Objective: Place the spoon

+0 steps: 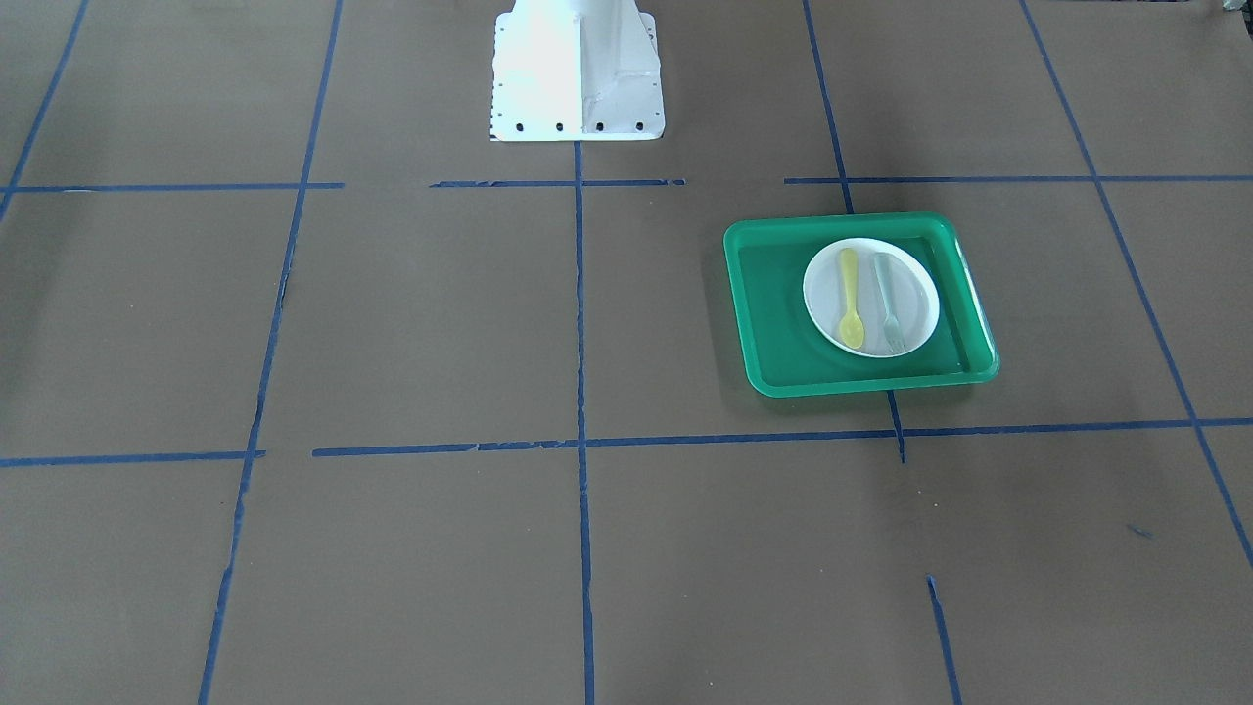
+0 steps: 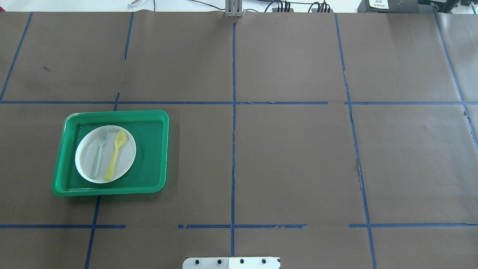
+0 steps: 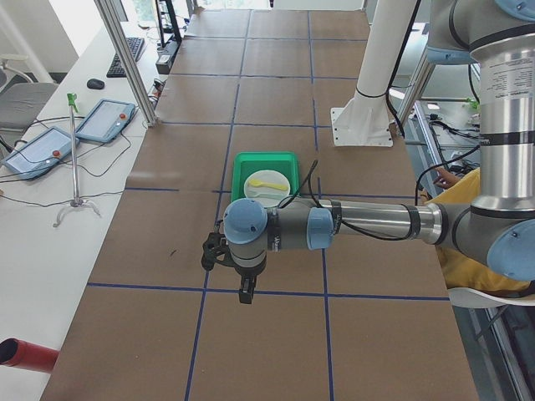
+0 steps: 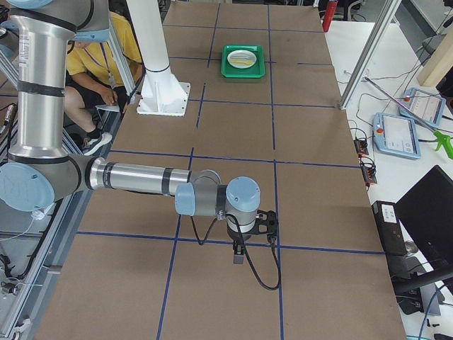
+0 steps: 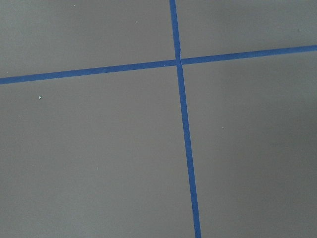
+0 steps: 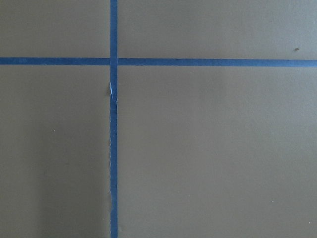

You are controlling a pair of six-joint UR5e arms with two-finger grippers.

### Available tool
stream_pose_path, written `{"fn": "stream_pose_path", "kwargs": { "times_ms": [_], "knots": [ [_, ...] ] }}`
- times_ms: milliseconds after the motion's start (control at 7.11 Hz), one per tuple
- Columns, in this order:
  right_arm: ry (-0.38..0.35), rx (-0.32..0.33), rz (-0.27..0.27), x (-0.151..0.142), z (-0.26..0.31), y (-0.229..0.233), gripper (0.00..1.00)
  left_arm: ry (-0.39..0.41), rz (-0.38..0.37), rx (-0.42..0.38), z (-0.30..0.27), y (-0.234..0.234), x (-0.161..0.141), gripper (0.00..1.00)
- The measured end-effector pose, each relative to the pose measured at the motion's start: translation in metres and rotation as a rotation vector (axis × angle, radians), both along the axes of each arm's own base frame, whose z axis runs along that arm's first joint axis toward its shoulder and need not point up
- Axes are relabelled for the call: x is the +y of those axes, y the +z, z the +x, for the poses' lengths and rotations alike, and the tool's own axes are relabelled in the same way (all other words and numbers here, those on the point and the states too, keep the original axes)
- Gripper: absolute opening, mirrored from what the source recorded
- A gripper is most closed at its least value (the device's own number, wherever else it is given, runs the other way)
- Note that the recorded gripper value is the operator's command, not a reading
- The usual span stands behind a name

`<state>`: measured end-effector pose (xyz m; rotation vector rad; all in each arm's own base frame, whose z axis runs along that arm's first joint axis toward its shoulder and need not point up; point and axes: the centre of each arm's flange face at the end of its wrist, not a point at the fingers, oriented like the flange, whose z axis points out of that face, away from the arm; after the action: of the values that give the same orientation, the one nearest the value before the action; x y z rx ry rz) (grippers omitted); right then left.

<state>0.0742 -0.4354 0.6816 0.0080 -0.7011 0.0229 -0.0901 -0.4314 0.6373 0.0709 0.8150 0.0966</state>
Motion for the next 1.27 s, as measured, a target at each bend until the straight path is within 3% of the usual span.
{"fn": "stream_pose_path", "kwargs": {
  "times_ms": [422,562,844,1266],
  "knots": [
    [0.0,0.0,0.0,0.0,0.0,0.0,1.0,0.005,0.015,0.008,0.002,-0.004,-0.002,1.0],
    [0.0,0.0,0.0,0.0,0.0,0.0,1.0,0.034,0.071,0.024,0.017,-0.02,-0.011,1.0],
    [-0.001,0.0,0.001,0.0,0.0,0.0,1.0,0.064,0.148,0.055,0.08,-0.068,-0.03,1.0],
    [0.0,0.0,0.0,0.0,0.0,0.0,1.0,-0.032,0.158,0.067,0.211,-0.133,-0.029,1.0]
  ]
}}
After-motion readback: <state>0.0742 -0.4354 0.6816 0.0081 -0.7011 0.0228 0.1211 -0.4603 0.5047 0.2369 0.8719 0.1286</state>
